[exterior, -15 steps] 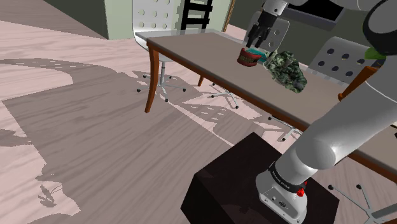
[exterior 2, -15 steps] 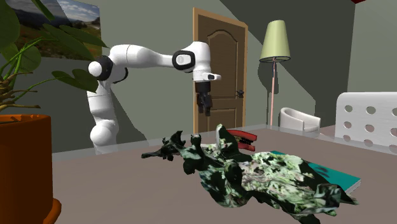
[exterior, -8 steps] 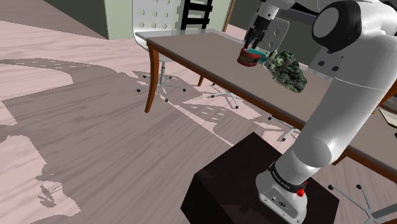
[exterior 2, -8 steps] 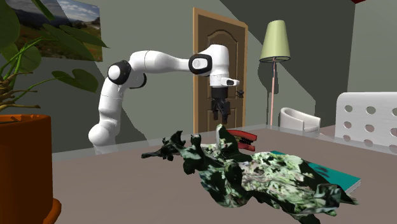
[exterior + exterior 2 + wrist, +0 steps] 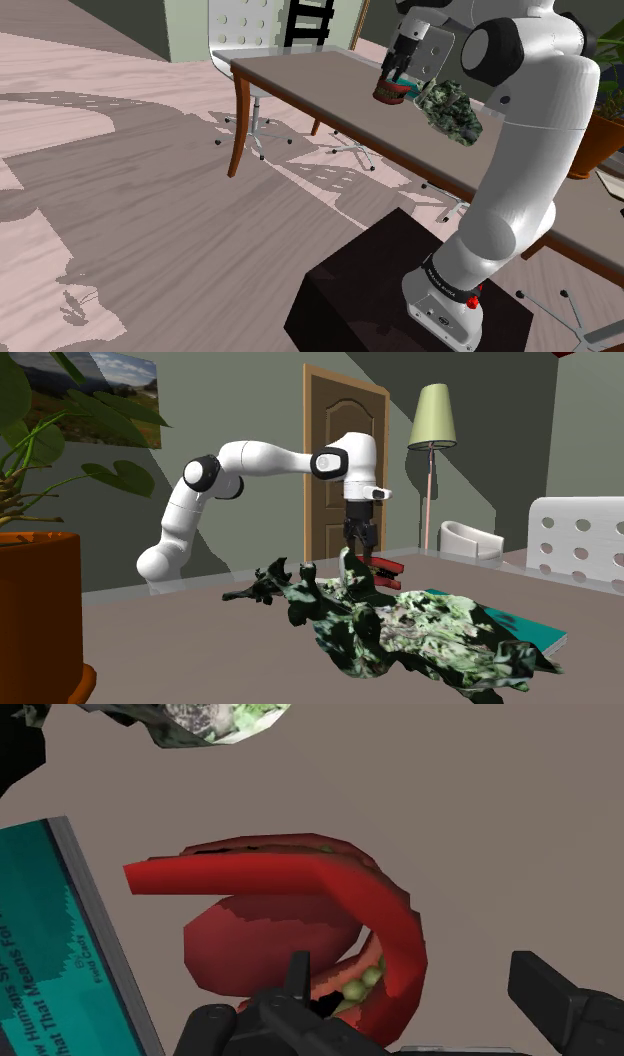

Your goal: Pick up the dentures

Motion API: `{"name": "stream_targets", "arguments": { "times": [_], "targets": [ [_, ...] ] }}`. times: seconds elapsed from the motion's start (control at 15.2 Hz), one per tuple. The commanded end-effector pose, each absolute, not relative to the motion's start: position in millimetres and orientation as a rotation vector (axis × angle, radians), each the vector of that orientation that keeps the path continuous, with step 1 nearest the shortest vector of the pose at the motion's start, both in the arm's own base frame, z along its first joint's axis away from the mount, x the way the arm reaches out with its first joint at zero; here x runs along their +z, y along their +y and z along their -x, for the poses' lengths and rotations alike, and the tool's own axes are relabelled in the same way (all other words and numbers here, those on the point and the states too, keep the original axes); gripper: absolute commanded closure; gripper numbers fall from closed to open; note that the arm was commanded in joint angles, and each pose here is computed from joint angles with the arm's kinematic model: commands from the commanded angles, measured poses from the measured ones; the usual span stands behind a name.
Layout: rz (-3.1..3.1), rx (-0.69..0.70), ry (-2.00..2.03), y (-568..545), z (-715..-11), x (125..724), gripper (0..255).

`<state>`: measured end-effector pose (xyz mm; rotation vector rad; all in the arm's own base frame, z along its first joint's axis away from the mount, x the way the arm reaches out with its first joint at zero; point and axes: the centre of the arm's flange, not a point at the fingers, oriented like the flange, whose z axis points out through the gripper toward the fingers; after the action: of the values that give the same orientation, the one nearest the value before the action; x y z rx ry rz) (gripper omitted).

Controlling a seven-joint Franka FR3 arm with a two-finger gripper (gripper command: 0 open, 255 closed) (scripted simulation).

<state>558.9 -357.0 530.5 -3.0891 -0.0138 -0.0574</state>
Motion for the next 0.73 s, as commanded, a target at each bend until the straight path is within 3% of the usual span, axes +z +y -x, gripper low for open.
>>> {"name": "stream_targets", "arguments": {
  "times": [0.0,0.2,0.26,0.66],
  "targets": [
    [3.089,-0.058,-0.014,-357.6,-560.2,520.5,0],
    [3.089,-0.058,-0.014,-357.6,-560.2,512.2,0],
    [3.089,-0.058,-0.014,-357.7,-560.7,512.5,255],
    [3.089,-0.058,-0.014,-357.8,-560.5,512.6,255]
  ]
}}
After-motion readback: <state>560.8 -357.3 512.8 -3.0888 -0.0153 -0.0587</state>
